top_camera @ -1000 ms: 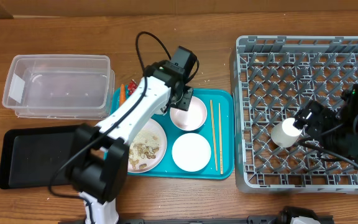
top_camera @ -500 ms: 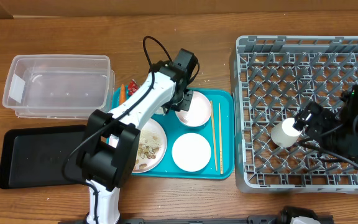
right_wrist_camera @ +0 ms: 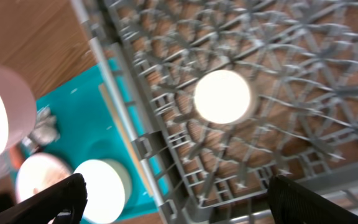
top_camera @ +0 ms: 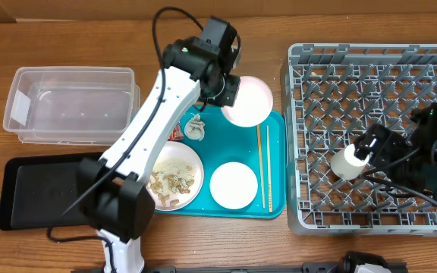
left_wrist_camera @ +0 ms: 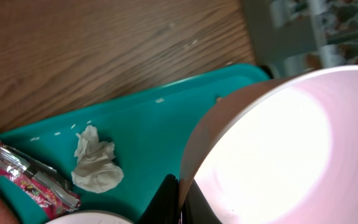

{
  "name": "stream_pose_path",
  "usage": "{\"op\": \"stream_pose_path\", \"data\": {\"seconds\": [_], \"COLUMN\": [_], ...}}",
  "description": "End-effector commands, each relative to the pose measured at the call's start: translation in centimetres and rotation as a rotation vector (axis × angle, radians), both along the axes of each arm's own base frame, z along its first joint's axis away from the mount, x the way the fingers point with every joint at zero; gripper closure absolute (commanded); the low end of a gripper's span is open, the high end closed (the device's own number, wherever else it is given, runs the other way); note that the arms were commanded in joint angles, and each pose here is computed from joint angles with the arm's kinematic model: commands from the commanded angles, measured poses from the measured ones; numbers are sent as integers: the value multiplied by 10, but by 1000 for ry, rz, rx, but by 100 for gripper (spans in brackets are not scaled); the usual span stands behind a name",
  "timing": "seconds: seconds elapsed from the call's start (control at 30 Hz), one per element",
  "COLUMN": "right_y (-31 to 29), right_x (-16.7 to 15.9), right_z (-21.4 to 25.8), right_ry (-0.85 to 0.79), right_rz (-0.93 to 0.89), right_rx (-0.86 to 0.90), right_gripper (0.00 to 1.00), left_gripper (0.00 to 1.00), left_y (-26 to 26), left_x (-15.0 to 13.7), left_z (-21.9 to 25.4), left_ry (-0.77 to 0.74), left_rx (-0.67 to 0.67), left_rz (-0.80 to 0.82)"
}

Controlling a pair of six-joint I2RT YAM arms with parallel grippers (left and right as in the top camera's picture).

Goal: Sort waste into correct bins and load items into the dishwasher

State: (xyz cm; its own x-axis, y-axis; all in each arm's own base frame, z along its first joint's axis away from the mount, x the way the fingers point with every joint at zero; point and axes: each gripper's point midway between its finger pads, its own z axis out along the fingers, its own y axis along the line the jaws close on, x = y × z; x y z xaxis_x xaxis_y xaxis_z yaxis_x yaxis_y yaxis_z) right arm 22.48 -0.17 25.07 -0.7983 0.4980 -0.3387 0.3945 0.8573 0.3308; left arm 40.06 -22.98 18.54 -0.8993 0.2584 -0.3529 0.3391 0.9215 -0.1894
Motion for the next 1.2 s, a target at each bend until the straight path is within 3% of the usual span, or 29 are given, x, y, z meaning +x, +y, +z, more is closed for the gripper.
{"op": "stream_pose_path", "data": {"seconds": [0.0, 0.1, 0.2, 0.3, 0.43, 0.63, 0.77, 0.9, 1.07, 1.17], "right_y": [23, 26, 56, 71, 86, 111, 85, 78, 94, 101], "right_x": [3, 6, 7, 11, 25, 51, 61, 65, 70, 74], "right_z": [8, 10, 22, 22, 14, -13, -42, -52, -45, -41], "right_ry": [-52, -71, -140, -139, -90, -11, 99, 130, 88, 60], "right_rz": [136, 157, 337, 389, 373, 400, 216, 194, 259, 288], "right_rx": [79, 88, 192, 236, 275, 246, 108, 68, 140, 173], "right_gripper": [5, 5, 10, 17, 27, 32, 39, 58, 71, 92], "left_gripper": [96, 96, 96, 96, 96, 96, 96, 96, 96, 96], "left_y": [-10, -2, -10, -26, -49, -70, -70, -71, -83, -86], "left_x": [-8, -12, -25, -39, -57, -75, -77, -73, -66, -63], "left_z": [38, 36, 35, 34, 34, 31, 31, 48, 81, 93], "left_ry": [-56, -43, 7, 35, 33, -2, -11, -50, -138, -171], "left_rx": [-89, -49, -84, -104, -93, -23, 3, -26, -109, -133], "left_rz": [-53, -38, -68, -115, -176, -218, -197, -191, -201, -198]}}
